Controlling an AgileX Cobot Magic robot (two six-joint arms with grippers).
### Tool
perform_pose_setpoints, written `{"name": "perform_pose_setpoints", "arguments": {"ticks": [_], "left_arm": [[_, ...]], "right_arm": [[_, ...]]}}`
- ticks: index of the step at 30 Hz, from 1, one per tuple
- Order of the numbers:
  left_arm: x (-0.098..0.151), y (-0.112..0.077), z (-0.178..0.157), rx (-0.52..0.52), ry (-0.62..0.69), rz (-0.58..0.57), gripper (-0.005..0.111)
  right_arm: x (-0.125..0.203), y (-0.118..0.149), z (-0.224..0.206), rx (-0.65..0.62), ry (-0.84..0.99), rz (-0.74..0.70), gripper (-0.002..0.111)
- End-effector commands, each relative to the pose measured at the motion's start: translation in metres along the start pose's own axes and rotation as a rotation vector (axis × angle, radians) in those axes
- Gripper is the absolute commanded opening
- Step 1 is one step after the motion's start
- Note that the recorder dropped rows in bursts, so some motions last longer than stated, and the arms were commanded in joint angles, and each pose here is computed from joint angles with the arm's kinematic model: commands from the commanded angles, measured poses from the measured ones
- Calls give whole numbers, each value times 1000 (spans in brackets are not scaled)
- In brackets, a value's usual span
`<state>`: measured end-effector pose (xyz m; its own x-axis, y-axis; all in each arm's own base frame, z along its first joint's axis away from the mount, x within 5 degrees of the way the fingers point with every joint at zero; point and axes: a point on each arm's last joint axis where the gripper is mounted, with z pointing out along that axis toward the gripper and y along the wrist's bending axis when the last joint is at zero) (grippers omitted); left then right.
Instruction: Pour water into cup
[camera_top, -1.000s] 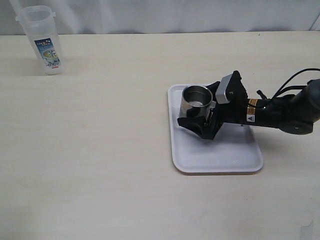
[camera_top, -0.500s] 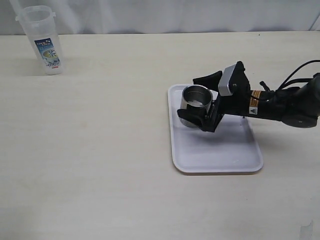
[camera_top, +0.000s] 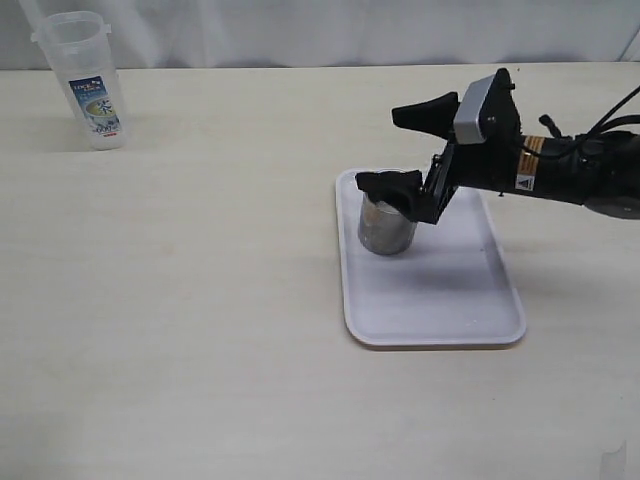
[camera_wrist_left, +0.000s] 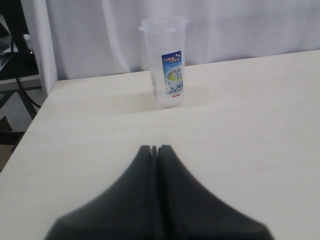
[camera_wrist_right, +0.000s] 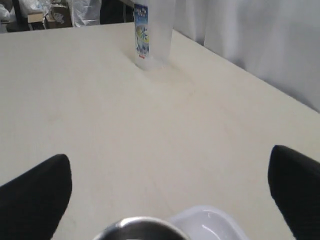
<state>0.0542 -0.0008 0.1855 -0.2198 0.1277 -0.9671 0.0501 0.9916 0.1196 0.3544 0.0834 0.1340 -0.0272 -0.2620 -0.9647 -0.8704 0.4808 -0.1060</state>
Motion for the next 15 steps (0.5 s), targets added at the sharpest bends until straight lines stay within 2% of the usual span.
{"name": "perform_pose_setpoints", "arguments": {"ticks": [1,10,15], "left_arm": [[0,0,0,-1,-6,-1,0],[0,0,0,-1,-6,-1,0],[0,0,0,-1,-6,-1,0]], "right_arm": [[-29,-3,-10,21,-47,-1,110],[-87,3,-34,57,-61,12,110],[-122,15,-53,57,-37,13,110]]}}
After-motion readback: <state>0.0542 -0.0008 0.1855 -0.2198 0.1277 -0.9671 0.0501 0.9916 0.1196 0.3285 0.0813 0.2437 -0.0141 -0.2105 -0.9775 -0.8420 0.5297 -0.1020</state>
